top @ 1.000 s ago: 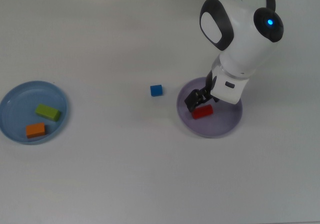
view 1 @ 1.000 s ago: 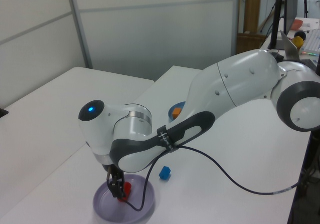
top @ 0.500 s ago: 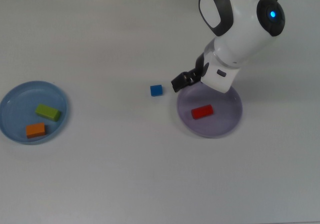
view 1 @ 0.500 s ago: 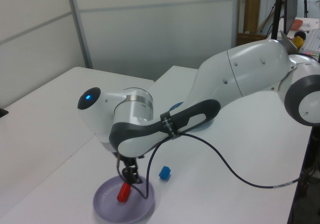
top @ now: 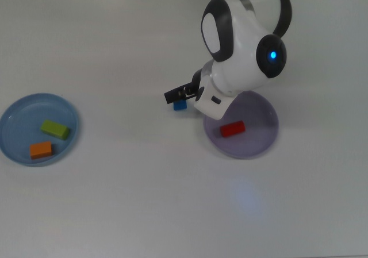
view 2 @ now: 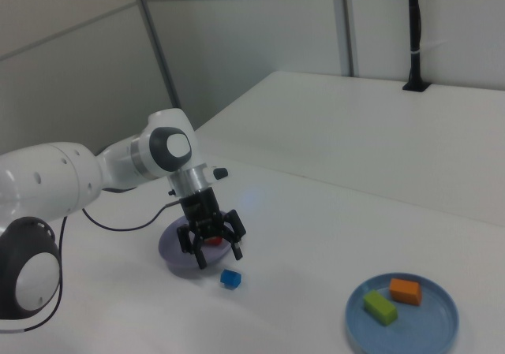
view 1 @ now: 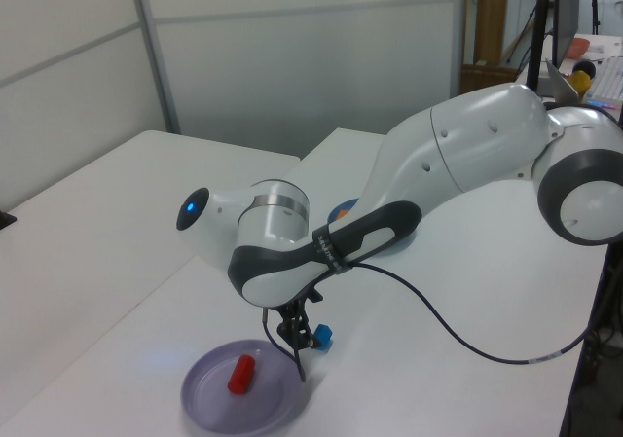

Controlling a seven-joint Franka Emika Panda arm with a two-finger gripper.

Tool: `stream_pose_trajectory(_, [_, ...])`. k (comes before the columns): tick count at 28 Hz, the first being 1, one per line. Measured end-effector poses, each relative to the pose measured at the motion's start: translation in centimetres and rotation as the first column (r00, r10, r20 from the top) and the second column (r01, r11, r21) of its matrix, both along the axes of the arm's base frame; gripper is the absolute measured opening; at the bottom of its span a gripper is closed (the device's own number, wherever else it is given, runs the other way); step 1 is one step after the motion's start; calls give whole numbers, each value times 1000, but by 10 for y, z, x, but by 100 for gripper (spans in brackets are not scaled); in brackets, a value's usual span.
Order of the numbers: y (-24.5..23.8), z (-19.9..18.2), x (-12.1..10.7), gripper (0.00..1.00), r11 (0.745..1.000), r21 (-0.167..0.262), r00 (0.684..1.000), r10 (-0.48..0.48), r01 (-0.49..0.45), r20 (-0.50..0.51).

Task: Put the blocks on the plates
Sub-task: 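Lower the gripper onto the blue cube and grasp it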

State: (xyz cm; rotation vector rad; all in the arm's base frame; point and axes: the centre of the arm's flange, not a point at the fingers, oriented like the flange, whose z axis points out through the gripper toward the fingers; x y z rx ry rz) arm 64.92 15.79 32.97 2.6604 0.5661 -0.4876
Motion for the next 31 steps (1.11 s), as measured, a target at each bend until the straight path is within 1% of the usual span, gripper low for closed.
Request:
stream_pose_trajectory(10, [-18,-23,4,100,1000,-28,1000,-14,13,-28])
stream_pose_trajectory(16, [-21,-34,4,100,999,-36,999,-16,14,-44])
stream_pose_trajectory(20, [-21,-35,4,99,999,-37,999,-15,14,-44])
stream_pose_trajectory(24, [-21,-35,4,86,999,-36,999,-14,12,-45])
stream_pose_trajectory(25, [-21,-35,4,81,999,-36,999,-14,12,-45])
stream_pose_trajectory(26, [-21,-35,4,74,999,-36,999,-13,12,-45])
stream_pose_trajectory(28, [-20,-35,4,69,999,-36,999,-12,11,-45])
stream_pose_trajectory(29, [-20,-35,4,62,999,-35,999,-12,10,-45])
stream_pose_trajectory(31, [-19,-35,4,53,999,-35,999,-11,9,-46])
